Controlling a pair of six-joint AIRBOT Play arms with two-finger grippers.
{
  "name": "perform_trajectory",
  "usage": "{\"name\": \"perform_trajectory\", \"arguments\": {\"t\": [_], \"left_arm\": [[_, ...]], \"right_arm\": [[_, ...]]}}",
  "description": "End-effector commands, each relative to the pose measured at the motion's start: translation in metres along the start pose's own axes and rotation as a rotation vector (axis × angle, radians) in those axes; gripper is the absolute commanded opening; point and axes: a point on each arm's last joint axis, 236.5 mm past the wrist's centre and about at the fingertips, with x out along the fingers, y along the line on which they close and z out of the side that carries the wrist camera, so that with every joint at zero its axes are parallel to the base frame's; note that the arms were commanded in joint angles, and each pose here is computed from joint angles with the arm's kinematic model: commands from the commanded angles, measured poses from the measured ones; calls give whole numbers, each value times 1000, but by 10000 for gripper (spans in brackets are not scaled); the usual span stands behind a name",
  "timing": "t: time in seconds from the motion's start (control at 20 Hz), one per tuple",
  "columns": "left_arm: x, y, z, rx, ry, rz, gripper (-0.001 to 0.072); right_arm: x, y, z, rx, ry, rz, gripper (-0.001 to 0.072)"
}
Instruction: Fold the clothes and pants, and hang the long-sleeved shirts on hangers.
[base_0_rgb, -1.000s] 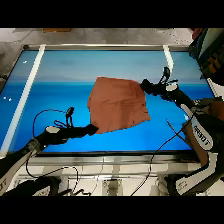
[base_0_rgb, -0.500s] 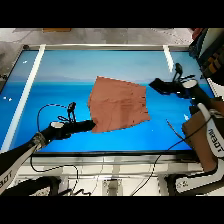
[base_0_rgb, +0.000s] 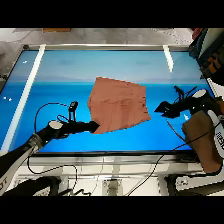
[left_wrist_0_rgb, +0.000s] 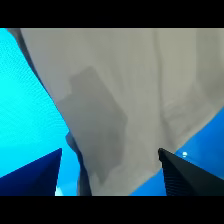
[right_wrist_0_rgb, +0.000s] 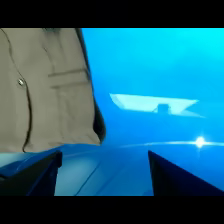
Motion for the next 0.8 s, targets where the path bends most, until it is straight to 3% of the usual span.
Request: {"name": "perform_trajectory", "arguments": {"t": [0.0,0.15,0.35,0.5,0.6,0.65,0.75], "left_arm": [[-12,-2,5,42,-7,-6,707],[-23,2,6,-12,2,-35,707],[-37,19,-10,-32,81,-43,707],[-44,25,-18,-63,122,-50,706],[-43,25,-20,-82,131,-53,706],[-41,25,-23,-90,139,-54,705],[-36,26,-29,-120,163,-55,705]], "right_arm": [[29,-5,-21,82,77,34,614],[55,18,-20,149,111,148,612],[80,23,-7,125,64,120,585],[86,26,0,91,28,101,356],[87,24,2,91,21,97,59],[86,25,2,88,20,97,23],[85,28,1,88,24,104,22]]}}
